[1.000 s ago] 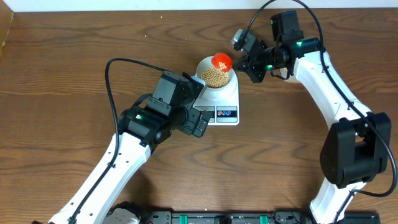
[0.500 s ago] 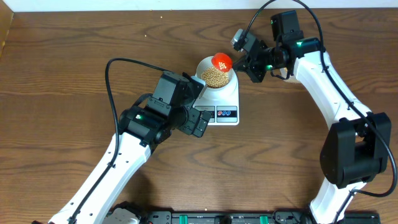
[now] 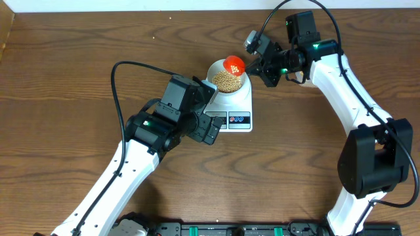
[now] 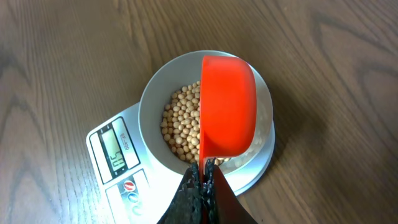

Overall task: Scoop item into bowl and weigh 50g on scale
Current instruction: 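Tilt the scoop with the right gripper to pour soybeans into the bowl, then carry the empty scoop right back to the soybean tub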

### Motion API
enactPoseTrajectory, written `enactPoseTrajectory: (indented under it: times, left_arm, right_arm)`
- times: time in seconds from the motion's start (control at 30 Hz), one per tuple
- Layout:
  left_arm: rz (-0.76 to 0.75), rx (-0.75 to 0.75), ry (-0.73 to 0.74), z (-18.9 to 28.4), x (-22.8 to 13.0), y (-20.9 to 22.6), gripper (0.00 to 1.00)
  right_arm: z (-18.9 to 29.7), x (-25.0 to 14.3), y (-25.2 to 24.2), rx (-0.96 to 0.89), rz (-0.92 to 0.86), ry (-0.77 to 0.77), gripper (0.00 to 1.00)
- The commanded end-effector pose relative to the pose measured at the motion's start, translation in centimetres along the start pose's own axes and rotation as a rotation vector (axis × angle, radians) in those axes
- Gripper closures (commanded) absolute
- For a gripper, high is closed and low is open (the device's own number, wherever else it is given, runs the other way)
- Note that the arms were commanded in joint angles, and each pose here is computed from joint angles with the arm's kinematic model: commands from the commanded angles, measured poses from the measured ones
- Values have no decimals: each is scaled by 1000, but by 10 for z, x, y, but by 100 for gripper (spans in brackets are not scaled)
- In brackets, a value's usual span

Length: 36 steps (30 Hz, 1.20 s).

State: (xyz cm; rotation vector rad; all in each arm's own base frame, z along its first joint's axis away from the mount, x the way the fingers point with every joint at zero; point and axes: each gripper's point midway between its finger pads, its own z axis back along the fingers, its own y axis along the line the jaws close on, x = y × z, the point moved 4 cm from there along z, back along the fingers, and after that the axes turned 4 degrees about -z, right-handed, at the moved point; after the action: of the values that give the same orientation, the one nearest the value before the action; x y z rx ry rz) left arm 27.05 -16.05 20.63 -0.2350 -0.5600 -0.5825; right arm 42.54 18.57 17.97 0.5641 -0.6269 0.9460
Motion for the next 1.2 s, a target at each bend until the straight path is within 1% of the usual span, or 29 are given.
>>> enactPoseTrajectory:
  times: [0.0, 0.07, 0.27, 0.33, 0.47, 0.53, 0.9, 1.17]
  left_arm:
    - [-3, 14, 9, -1, -3, 3, 1]
    - [-3, 14, 9, -1, -3, 3, 1]
    - [-3, 14, 9, -1, -3, 3, 1]
    - [-3, 14, 9, -1, -3, 3, 1]
    - [-3, 14, 9, -1, -3, 3, 1]
    - [-3, 14, 9, -1, -3, 3, 1]
    - [-3, 14, 9, -1, -3, 3, 1]
    - [-3, 14, 9, -1, -3, 3, 1]
  right_arm:
    - [10, 11, 5, -5, 37, -30, 99]
    - [11, 13, 7, 7, 38, -38, 99]
    - [17, 21, 15, 109, 32, -129, 99]
    - [22, 23, 12, 127, -17, -157, 99]
    - [37, 31, 2, 176, -174, -239, 99]
    - [46, 33, -2, 211, -216, -280, 99]
    - [97, 38, -20, 392, -363, -457, 99]
    - [129, 23, -51, 372, -547, -497, 99]
